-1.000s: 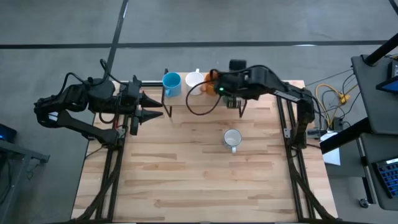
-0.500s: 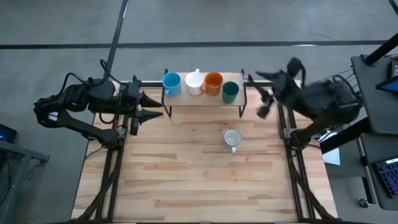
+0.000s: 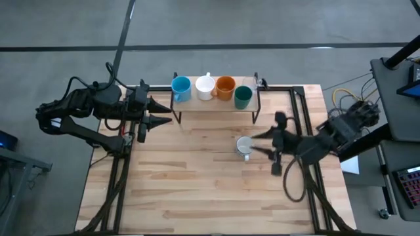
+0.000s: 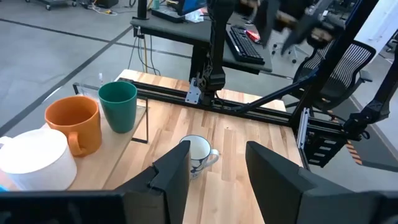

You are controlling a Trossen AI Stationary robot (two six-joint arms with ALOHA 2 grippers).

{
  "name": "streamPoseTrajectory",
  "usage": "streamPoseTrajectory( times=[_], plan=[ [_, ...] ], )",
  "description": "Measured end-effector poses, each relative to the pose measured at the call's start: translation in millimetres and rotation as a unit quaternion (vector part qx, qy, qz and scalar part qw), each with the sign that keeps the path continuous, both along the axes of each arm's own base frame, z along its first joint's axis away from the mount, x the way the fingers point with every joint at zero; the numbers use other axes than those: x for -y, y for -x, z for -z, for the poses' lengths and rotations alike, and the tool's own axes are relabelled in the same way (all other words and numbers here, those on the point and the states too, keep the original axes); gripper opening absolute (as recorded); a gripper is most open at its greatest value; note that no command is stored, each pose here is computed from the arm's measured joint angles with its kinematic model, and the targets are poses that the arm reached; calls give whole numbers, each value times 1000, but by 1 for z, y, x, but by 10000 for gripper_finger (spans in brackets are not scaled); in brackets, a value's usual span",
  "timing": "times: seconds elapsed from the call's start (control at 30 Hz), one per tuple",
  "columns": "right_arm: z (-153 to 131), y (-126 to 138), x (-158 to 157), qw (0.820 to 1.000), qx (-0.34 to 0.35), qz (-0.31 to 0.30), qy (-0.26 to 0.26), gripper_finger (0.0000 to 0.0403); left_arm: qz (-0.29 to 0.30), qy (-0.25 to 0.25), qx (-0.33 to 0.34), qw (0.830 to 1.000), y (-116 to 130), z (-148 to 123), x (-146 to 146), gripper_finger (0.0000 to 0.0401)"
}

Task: Stack small to large cups/mugs on shelf
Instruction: Put the white patterned mug on the shelf

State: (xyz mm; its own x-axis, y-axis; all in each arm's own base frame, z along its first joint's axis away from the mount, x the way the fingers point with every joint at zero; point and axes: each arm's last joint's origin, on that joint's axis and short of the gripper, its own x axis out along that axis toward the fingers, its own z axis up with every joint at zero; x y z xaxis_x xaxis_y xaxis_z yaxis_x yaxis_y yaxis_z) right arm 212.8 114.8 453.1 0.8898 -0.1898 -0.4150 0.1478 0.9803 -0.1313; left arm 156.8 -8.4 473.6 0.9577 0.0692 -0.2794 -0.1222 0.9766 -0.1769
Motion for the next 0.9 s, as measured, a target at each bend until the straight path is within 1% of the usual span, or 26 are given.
streamPoseTrajectory(
  times=[0.17,0.3,0.37,0.43,0.5,0.57,0.67,0.77,0.9],
  plan=[
    [33,-9,-20,999,6,2,-53,134,0,0,0,1000,0,0,0,141],
    [64,-14,-32,995,14,35,-93,134,0,0,0,1000,0,0,0,141],
    [81,-14,-37,992,24,63,-109,135,1,-1,0,1000,0,0,0,141],
    [99,-13,-39,985,49,112,-122,135,1,-3,0,1000,0,0,0,141],
    [115,-8,-40,972,77,171,-139,135,3,-3,-1,1000,0,0,0,141],
    [130,-2,-42,958,108,214,-157,135,6,-5,-1,1000,0,0,0,141],
    [152,4,-47,947,133,241,-167,135,13,-11,-1,1000,0,0,1,141],
    [175,9,-52,953,109,234,-159,135,14,-13,-1,1000,1,0,1,141],
    [206,13,-57,964,47,214,-149,135,14,-14,0,1000,2,0,0,141]
  ],
)
